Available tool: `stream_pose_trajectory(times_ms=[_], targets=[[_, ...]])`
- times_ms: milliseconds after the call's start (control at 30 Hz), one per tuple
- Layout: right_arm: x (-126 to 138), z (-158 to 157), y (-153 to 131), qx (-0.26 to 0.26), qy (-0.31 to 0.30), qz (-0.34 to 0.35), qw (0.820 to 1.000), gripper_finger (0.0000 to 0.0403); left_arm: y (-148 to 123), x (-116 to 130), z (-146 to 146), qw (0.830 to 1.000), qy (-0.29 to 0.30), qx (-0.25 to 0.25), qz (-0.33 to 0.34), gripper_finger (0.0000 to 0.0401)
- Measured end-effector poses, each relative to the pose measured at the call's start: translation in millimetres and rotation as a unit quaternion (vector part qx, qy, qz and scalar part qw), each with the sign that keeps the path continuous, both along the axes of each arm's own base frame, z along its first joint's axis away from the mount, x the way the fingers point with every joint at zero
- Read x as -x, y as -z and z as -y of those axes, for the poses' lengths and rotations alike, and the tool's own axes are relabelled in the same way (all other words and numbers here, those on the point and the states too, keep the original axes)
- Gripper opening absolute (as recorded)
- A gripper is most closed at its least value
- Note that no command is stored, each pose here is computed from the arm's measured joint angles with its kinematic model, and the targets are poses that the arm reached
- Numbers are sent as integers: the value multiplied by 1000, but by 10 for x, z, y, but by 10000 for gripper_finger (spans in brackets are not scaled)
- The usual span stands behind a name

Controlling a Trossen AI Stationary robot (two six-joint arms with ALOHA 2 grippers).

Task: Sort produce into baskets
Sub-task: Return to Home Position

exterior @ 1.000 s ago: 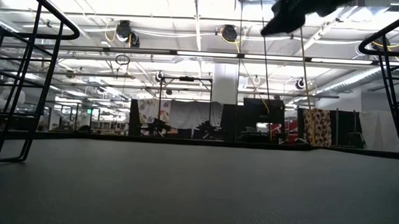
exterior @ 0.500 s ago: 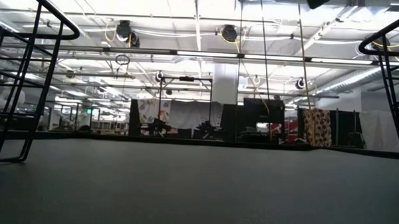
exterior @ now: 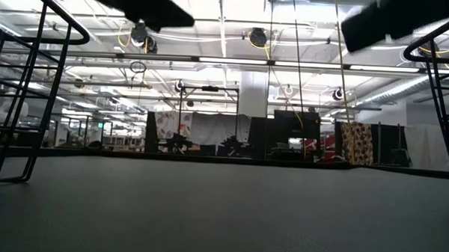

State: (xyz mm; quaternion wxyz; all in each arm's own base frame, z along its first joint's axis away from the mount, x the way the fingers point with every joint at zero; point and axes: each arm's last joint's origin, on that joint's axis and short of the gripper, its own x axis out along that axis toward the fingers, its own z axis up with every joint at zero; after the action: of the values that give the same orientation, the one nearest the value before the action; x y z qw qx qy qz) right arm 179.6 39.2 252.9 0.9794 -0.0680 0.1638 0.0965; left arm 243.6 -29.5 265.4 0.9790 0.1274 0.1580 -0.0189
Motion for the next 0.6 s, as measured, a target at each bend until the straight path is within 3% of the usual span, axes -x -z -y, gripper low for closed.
stream_pose_trajectory(times_ms=[267, 500, 600], targets=[[110, 73, 507, -21, 11, 0, 1000, 1, 299, 162, -230, 999, -24, 48, 11, 7], [263, 121, 809, -43, 16, 10, 999, 1, 642, 475, -272, 993, -53, 108, 19, 12], [317, 127, 901, -48, 10, 19, 999, 0, 727, 588, -277, 990, -56, 115, 58, 12]])
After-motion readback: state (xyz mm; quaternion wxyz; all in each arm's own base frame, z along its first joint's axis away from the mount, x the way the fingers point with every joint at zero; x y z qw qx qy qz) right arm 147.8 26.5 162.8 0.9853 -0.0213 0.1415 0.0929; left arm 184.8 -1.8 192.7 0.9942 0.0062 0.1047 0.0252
